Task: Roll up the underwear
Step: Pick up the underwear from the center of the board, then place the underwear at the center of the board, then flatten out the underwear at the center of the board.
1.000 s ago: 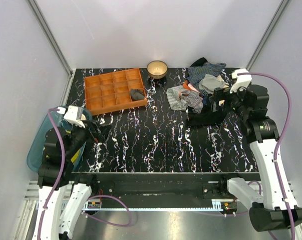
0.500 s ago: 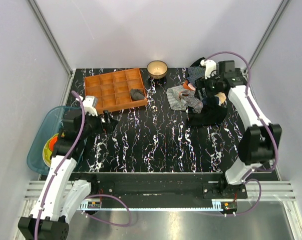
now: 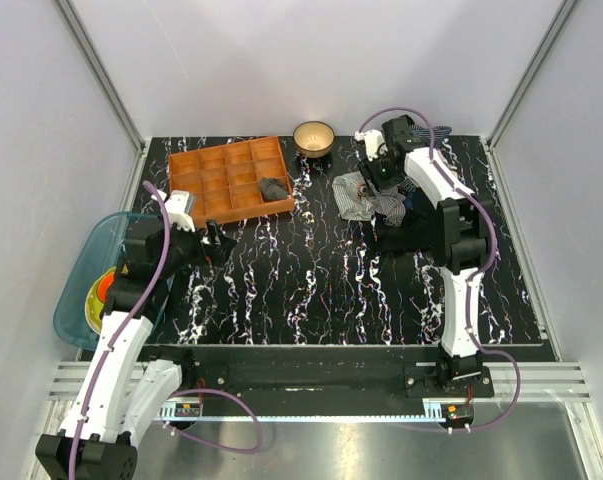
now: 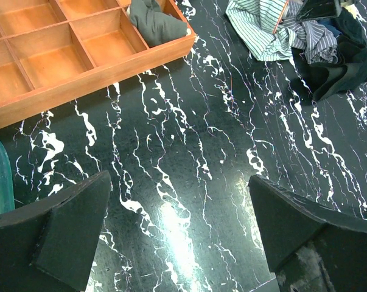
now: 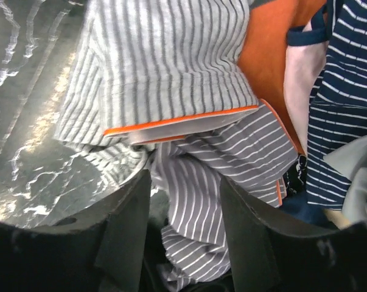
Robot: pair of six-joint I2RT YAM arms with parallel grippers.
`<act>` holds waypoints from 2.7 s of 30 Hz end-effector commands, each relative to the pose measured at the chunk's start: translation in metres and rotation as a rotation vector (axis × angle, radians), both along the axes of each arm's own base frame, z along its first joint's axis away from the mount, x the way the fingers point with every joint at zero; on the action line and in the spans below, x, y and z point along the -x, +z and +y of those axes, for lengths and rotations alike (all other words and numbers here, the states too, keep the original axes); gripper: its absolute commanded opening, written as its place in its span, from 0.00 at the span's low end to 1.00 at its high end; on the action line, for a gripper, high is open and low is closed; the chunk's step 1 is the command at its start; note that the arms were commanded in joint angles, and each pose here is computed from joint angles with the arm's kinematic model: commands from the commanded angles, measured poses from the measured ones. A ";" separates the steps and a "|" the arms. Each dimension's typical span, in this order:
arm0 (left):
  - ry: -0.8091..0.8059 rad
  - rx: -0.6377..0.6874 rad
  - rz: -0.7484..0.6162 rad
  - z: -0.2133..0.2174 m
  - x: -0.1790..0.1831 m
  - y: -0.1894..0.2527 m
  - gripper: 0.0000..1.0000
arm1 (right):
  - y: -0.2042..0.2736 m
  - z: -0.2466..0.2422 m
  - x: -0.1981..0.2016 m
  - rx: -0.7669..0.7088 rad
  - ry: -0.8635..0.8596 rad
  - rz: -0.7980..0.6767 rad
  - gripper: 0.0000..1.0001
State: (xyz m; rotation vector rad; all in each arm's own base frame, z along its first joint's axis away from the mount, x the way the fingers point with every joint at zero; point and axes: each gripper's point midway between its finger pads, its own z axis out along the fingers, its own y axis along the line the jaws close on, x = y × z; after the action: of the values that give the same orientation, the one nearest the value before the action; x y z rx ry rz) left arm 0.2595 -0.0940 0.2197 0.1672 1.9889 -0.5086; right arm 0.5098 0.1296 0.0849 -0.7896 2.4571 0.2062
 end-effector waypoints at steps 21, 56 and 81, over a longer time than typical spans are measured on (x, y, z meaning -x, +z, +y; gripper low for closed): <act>-0.004 -0.003 -0.069 0.001 -0.004 0.014 0.99 | 0.257 0.001 0.055 -0.127 0.097 -0.461 0.00; -0.571 -0.297 0.091 -0.170 0.062 -0.062 0.81 | 0.067 0.050 0.240 -0.476 0.508 0.031 0.65; -0.652 -1.053 0.067 -0.224 0.025 -0.167 0.63 | 0.066 0.031 0.230 -0.551 0.398 0.100 0.64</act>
State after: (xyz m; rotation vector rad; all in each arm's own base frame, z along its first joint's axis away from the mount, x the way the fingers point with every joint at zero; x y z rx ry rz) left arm 0.2206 -0.3129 0.0431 1.4724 2.1117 0.1183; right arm 0.2737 0.1588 0.1408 -1.0065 2.1733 1.0275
